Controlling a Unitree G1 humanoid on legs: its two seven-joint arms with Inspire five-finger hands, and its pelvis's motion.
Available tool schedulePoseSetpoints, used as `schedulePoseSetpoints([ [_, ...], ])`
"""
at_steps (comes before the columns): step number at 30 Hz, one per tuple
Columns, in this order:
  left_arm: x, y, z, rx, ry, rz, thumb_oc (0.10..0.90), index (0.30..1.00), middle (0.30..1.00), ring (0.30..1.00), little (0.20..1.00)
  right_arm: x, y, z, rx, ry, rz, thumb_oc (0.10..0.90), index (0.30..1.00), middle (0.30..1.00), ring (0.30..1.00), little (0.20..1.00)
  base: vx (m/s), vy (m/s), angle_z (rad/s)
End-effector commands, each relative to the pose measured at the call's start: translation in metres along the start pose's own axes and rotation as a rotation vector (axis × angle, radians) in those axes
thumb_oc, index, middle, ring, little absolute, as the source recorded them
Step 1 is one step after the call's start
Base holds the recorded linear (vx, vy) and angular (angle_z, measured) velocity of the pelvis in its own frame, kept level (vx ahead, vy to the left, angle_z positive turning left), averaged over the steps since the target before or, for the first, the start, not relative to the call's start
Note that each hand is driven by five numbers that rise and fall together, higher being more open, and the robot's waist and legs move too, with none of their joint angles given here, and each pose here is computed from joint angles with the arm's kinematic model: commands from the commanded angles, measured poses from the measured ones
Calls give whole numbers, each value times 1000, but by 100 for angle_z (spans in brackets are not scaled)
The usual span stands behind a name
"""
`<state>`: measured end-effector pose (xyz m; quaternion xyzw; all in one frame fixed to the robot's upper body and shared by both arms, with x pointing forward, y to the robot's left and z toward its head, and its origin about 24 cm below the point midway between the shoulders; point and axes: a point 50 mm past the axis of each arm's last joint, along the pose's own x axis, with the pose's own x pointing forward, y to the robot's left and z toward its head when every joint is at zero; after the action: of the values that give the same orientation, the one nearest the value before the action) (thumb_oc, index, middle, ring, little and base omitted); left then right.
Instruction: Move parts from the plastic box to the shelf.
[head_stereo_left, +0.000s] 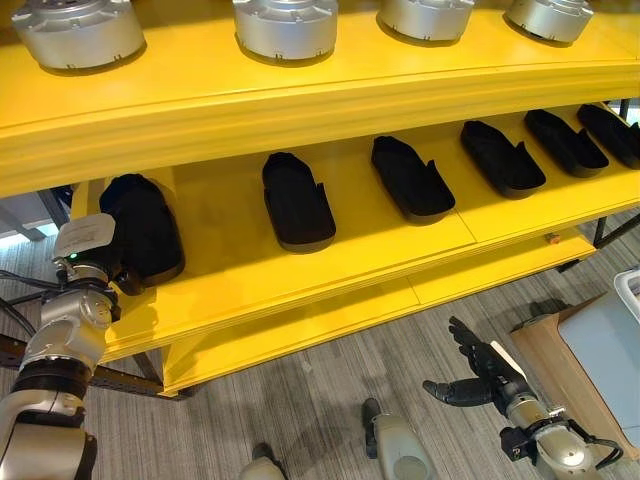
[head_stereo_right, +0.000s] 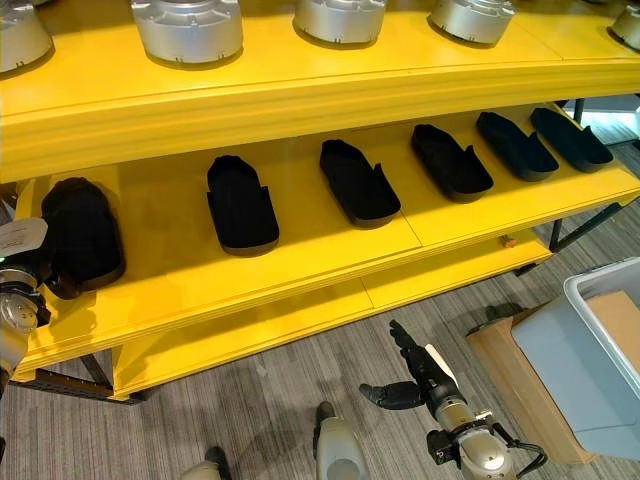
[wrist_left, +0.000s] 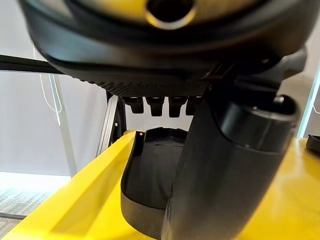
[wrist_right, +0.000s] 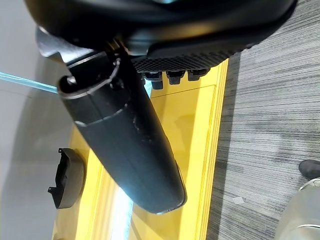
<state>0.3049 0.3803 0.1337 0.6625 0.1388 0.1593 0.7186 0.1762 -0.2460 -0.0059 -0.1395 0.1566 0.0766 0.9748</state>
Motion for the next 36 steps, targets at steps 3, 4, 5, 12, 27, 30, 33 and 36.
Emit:
schedulePoseSetpoints([
  [3,3,84,-26,103,57,269,900,1000,1000,1000,1000,-3,-21,26,-31,-147,-46,900,1000,1000,1000,1000,0,0,0],
  [4,4,84,-30,120,72,258,900,1000,1000,1000,1000,-3,-20,26,-33,-149,-41,900,1000,1000,1000,1000,0,0,0],
  [5,4,83,-34,132,84,249,900,1000,1000,1000,1000,-3,-20,26,-32,-149,-41,900,1000,1000,1000,1000,0,0,0],
  [12,5,82,-39,158,98,222,900,1000,1000,1000,1000,-2,-19,25,-26,-151,-32,900,1000,1000,1000,1000,-1,1,2],
  [27,4,95,-15,39,-22,323,900,1000,1000,1000,1000,-3,-20,25,-8,-163,-50,900,1000,1000,1000,1000,0,0,0],
  [30,-1,96,-10,-6,-70,342,900,1000,1000,1000,1000,-4,-21,26,-6,-170,-61,900,1000,1000,1000,1000,0,0,0],
  [33,-8,90,-9,-84,-105,350,900,1000,1000,1000,1000,-3,-22,26,3,-179,-72,900,1000,1000,1000,1000,5,-3,1],
  [36,-11,86,-13,-100,-104,342,900,1000,1000,1000,1000,-3,-22,27,4,-184,-73,900,1000,1000,1000,1000,0,0,0],
])
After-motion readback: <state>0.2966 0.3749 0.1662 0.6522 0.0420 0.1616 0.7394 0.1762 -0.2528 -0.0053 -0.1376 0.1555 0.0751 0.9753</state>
